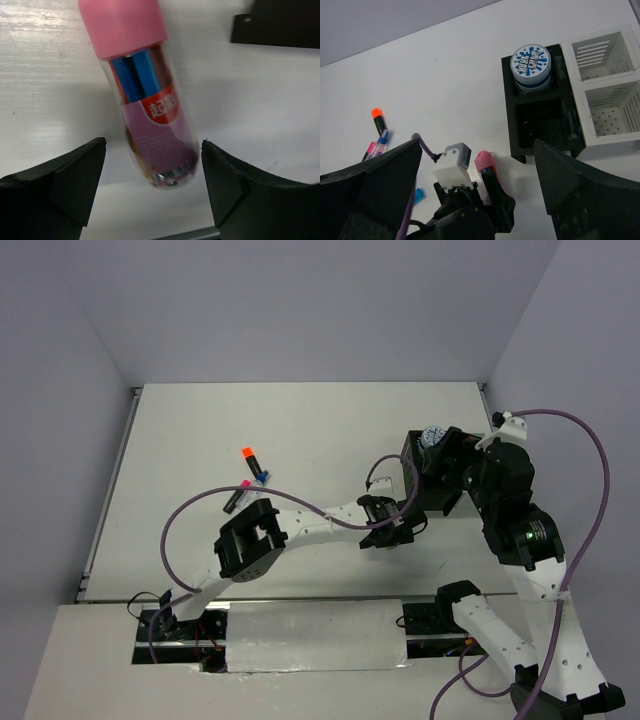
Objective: Sort the stationery into containers
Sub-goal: Pick up the stationery from the center of the board.
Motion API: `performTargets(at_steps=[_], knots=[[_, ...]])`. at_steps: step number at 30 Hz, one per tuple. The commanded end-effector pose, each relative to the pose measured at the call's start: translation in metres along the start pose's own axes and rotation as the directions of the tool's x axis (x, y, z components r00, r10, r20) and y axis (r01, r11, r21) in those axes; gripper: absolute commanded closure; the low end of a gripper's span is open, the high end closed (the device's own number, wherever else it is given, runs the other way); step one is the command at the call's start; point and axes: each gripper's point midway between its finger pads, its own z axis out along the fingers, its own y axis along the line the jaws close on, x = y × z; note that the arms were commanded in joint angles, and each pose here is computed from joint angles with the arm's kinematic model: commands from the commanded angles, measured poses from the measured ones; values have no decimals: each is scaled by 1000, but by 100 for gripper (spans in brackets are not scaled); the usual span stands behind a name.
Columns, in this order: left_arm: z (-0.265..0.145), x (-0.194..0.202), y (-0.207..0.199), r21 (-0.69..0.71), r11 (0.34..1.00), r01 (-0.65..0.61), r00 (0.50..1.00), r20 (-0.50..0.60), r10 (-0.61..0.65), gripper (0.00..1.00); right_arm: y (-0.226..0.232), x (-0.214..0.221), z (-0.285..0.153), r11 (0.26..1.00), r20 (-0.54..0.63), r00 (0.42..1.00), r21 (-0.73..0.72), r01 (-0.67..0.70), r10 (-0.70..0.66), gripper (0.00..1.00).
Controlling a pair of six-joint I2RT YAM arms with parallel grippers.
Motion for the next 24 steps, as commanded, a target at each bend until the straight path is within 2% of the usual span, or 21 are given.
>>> performTargets(at_steps=[1,3,6,7,9,10,11,13,14,15,16,17,18,19,20,21,22,23,24], knots=[[11,3,10,-57,998,11,1000,12,-10,11,9,-11,-5,999,35,999,-51,6,-4,0],[20,6,16,-74,997,7,1000,2,-7,13,12,-4,-2,997,18,1000,-72,7,-6,0],[33,13,32,-112,994,-6,999,-36,2,38,15,3,3,996,-4,1000,-92,6,-6,0],[35,14,36,-117,993,-9,999,-38,5,55,17,4,4,995,-8,1000,-102,7,-8,0],[30,12,40,-99,995,-21,999,-29,18,73,20,8,6,992,-18,1000,-128,9,-12,0],[25,10,36,-62,997,-38,999,-24,37,93,22,9,6,990,-18,1000,-138,7,-10,0],[6,-3,26,-1,999,-43,999,1,43,100,23,12,6,989,-24,1000,-150,4,-7,0],[-8,-12,21,79,990,-120,992,59,116,100,26,10,4,985,-16,1000,-170,-9,6,0],[-33,-26,27,110,978,-176,979,125,162,100,26,10,3,985,-13,1000,-174,-14,12,0],[-48,-38,13,192,965,-181,971,193,144,100,26,9,2,984,-9,1000,-179,-20,19,0],[-89,-61,0,293,938,-186,959,261,108,100,27,9,1,983,-10,999,-180,-37,36,0],[-88,-55,20,289,918,-271,939,291,185,100,28,8,0,982,-4,999,-185,-46,46,0],[-111,-70,-2,410,868,-279,920,372,120,100,30,5,-1,979,11,998,-197,-57,61,0],[-151,-78,-12,516,797,-316,907,409,95,100,33,9,0,973,-3,996,-213,-84,86,0],[-148,-71,3,509,767,-390,882,446,153,100,42,4,-2,960,20,994,-262,-98,107,0],[-159,-69,2,544,727,-419,871,467,153,100,56,8,-6,932,-4,993,-345,-110,115,0],[-182,-68,-3,607,638,-474,848,510,144,100,63,19,-4,910,-47,989,-386,-149,142,0],[-192,-68,-3,629,600,-495,838,528,138,100,84,16,-11,852,-66,984,-492,-176,165,0],[-199,-66,-3,648,565,-510,832,539,133,100,85,17,-6,848,-57,984,-500,-173,167,0]])
